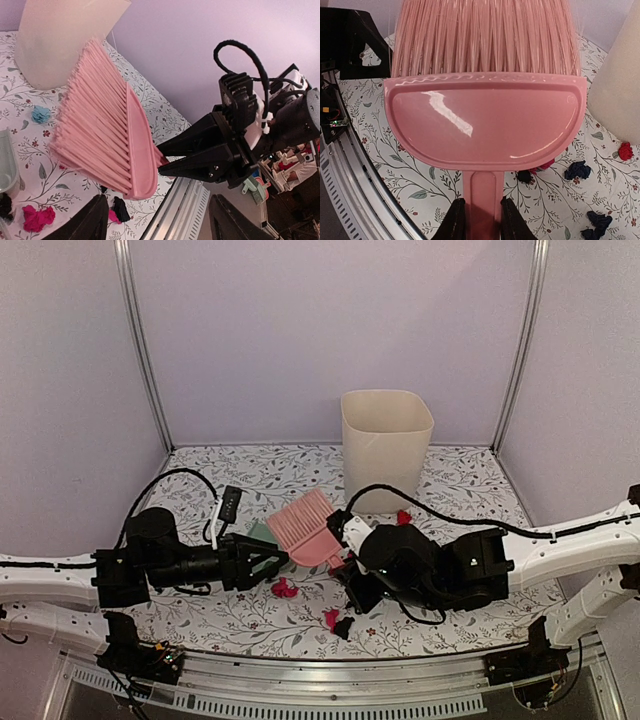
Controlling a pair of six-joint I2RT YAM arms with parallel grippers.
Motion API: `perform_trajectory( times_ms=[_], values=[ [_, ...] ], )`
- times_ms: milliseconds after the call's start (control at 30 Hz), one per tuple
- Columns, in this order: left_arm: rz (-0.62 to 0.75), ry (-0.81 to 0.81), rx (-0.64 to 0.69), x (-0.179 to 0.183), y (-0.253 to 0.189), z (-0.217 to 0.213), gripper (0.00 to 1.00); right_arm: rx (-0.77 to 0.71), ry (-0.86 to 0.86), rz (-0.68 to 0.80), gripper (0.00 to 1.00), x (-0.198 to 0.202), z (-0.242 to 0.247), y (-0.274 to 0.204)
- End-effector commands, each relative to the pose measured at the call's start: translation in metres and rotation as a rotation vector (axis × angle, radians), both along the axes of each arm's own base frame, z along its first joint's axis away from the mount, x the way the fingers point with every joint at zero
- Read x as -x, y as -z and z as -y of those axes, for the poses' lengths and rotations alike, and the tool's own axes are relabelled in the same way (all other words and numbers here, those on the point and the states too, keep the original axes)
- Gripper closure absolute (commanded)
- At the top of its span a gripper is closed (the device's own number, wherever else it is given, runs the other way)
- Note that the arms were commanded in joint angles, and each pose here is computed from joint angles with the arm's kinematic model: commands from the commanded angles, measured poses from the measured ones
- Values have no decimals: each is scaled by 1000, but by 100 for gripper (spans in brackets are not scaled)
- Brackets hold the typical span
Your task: Sweep away the paper scraps from the table
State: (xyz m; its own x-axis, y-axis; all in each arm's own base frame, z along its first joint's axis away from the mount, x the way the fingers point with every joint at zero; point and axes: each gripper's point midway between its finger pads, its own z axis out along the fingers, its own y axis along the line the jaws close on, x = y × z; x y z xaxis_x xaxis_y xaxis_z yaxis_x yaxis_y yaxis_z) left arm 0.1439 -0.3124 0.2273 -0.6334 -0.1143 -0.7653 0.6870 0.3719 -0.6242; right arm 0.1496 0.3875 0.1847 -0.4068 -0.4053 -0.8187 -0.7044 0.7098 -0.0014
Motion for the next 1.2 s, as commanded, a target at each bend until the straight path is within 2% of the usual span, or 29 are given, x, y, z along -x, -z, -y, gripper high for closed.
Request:
perform_trajectory(
  times_ms=[0,133,233,433,600,767,800,833,867,900,933,967,1000,1067,1167],
  values=[
    [-7,-29,5,-4,3,2,29,-41,12,49,100,-3,-12,-15],
    [-21,-45,-19,-8,11,4,31,-48,0,55,100,-1,-17,-16],
    [-24,-38,-10,-8,11,7,38,-45,-3,57,100,1,-20,-17],
    [-28,-49,5,-11,15,9,46,-47,-22,66,100,3,-28,-16],
    [-29,-52,28,-11,13,9,71,-30,-35,69,100,5,-36,-10],
    [-29,-88,49,-14,14,2,100,-58,-44,71,99,5,-38,-9],
    [-30,-96,51,-15,14,1,100,-65,-45,66,94,6,-38,-9],
    [-30,-99,54,-15,14,0,100,-65,-38,66,75,6,-37,-8],
    [-28,-102,59,-15,14,-1,100,-66,-15,69,40,3,-33,-7],
    [-26,-102,66,-15,13,-1,100,-83,21,68,21,-1,-28,-9],
    [-22,-100,70,-14,12,-1,100,-97,47,71,8,-3,-24,-9],
    [-15,-99,81,-14,9,-1,100,-124,68,67,2,-5,-21,-11],
    [-6,-99,94,-15,5,-1,100,-152,81,64,1,-7,-19,-13],
    [16,-97,122,-15,-8,-1,100,-228,101,37,1,-12,-12,-18],
    [55,-97,172,-16,-31,0,100,-442,41,-42,1,-12,-7,-31]
  ],
)
